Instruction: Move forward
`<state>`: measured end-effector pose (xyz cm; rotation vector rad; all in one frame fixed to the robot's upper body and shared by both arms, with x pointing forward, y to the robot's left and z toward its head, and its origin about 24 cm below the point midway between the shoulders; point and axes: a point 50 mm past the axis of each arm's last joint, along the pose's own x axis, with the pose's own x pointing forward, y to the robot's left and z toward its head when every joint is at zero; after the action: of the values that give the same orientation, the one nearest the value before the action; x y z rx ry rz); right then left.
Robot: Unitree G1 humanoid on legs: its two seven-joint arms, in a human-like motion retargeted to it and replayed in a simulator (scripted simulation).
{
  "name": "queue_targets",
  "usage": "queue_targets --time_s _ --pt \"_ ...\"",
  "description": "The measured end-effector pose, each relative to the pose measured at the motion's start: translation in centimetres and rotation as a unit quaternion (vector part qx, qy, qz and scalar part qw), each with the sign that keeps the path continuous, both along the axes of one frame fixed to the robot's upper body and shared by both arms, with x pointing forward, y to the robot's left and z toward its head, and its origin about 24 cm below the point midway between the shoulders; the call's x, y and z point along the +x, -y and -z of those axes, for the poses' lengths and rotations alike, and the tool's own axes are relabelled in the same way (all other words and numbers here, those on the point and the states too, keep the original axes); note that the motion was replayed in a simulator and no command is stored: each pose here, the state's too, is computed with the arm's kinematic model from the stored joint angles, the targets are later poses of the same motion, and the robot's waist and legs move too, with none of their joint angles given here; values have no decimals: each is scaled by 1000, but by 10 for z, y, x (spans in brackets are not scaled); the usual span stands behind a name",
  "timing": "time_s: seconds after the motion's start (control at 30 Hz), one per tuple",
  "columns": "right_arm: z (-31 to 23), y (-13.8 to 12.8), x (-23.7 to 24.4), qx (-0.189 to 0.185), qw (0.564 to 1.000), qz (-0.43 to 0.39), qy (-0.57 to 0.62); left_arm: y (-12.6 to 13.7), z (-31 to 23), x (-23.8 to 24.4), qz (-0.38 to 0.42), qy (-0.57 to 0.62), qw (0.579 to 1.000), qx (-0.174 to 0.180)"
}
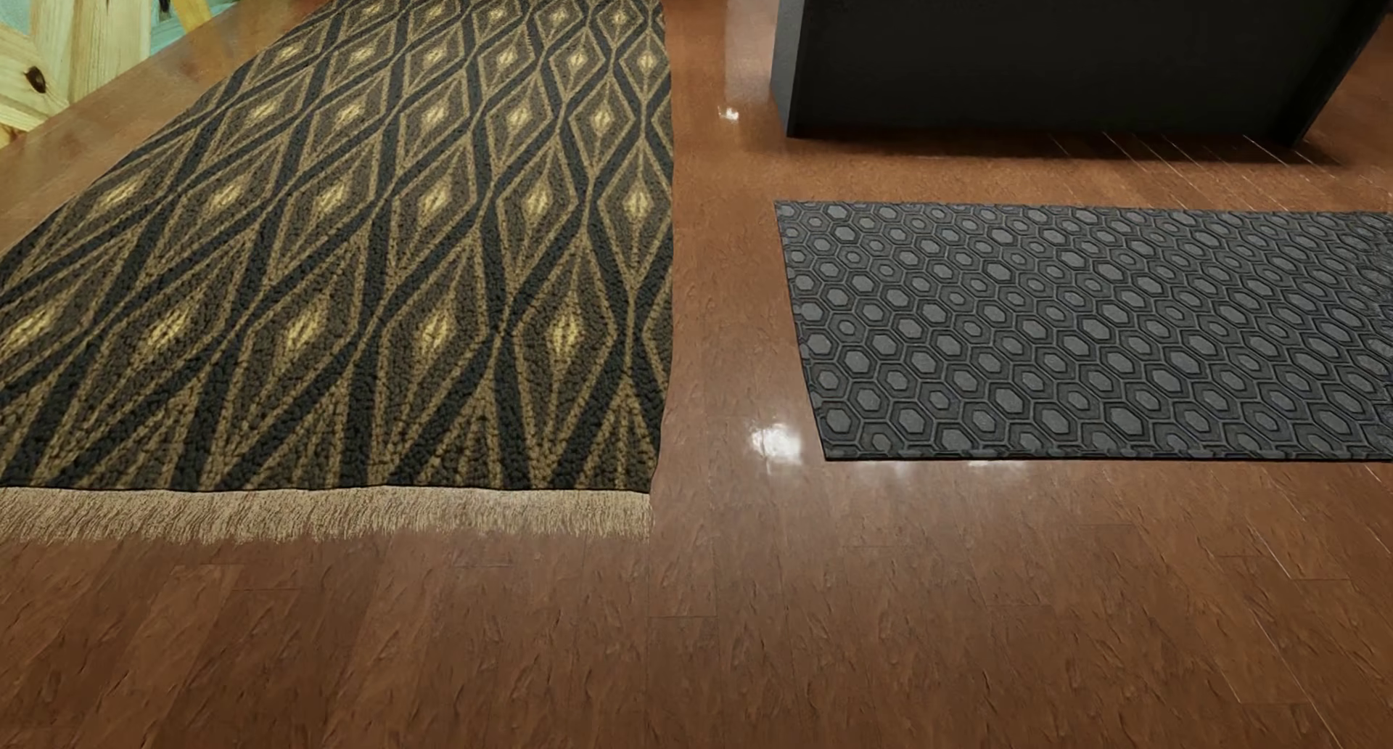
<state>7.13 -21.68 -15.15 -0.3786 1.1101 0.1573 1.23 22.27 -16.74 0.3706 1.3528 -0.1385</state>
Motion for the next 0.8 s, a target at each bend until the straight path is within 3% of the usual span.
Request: queue_targets --time_s 0.23,0.3,0.4,0.5,0.8 --pt "14 3 -88 -16 989 -18 -147 -27 -39 123 10 197 980 26" --pt "14 -1 -110 -14 984 -14 -180 -31 -42 130 -4 209 978 28" --pt "13 -4 -131 -9 979 9 -204 -30 -27 92 -41 158 986 25" --pt "15 -6 -105 -3 987 16 -163 -19 -14 65 -23 102 994 17" --pt "-29 29 69 -38 994 -12 100 2 -2 1 -6 16 1000 -6"
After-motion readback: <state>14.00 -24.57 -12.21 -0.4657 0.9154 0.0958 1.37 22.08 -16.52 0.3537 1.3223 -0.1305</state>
